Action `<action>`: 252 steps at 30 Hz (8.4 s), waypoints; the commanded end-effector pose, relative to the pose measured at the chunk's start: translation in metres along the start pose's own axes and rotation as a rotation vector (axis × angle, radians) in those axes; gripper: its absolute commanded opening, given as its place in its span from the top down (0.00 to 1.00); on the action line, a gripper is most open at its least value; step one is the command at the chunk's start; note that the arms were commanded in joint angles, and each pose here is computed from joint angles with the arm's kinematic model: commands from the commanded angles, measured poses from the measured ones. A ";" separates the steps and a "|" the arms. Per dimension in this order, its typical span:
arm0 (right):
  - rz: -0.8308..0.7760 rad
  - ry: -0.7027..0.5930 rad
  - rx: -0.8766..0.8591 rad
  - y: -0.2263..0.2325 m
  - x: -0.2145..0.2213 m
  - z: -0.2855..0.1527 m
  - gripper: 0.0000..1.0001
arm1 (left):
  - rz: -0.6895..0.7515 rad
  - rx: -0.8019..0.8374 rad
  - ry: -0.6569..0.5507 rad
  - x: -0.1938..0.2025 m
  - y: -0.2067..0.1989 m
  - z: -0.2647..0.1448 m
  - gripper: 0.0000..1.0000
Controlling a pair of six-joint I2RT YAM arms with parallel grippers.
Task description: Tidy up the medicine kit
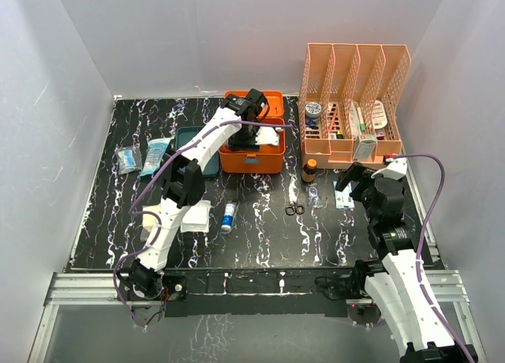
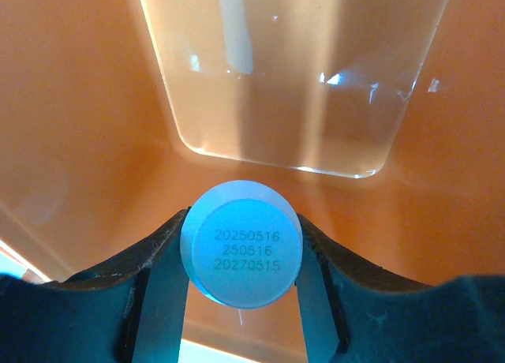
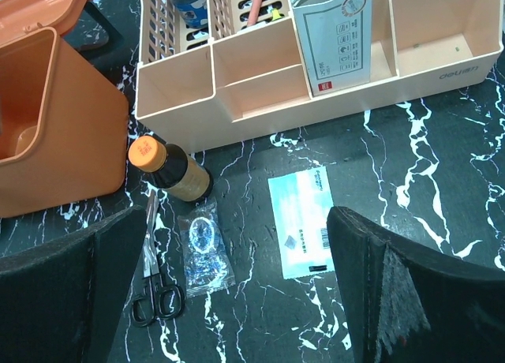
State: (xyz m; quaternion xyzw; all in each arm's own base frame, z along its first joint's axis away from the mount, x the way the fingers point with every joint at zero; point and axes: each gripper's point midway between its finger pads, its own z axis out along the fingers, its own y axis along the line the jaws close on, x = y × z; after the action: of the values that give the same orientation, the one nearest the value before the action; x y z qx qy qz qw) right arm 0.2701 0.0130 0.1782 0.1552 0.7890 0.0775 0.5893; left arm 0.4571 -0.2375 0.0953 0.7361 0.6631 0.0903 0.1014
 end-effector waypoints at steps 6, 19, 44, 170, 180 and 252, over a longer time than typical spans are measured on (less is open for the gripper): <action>0.017 -0.041 -0.001 0.002 -0.010 -0.001 0.02 | 0.020 -0.070 0.002 -0.001 0.009 -0.027 0.61; 0.008 -0.029 -0.004 0.003 -0.008 0.001 0.02 | -0.021 -0.079 -0.033 -0.009 0.005 -0.033 0.32; -0.106 0.029 -0.029 0.017 0.001 0.032 0.02 | -0.645 -0.440 -0.603 -0.037 0.037 -0.186 0.07; -0.209 -0.059 0.100 0.087 0.103 0.147 1.00 | -1.201 -0.081 -1.085 0.095 0.027 -0.123 0.01; -0.223 -0.002 0.016 0.111 0.084 0.123 1.00 | -1.207 -0.096 -1.074 0.102 0.020 -0.132 0.01; -1.387 0.210 -0.177 0.292 0.060 0.173 1.00 | -1.202 -0.127 -0.778 0.132 -0.055 -0.155 0.01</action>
State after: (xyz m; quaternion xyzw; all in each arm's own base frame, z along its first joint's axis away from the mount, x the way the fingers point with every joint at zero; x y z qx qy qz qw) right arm 0.4530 0.3006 0.1541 -0.4387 0.7665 -0.2044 0.4223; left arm 0.3873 -0.0985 0.2128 0.2091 0.8718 -0.2150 0.3874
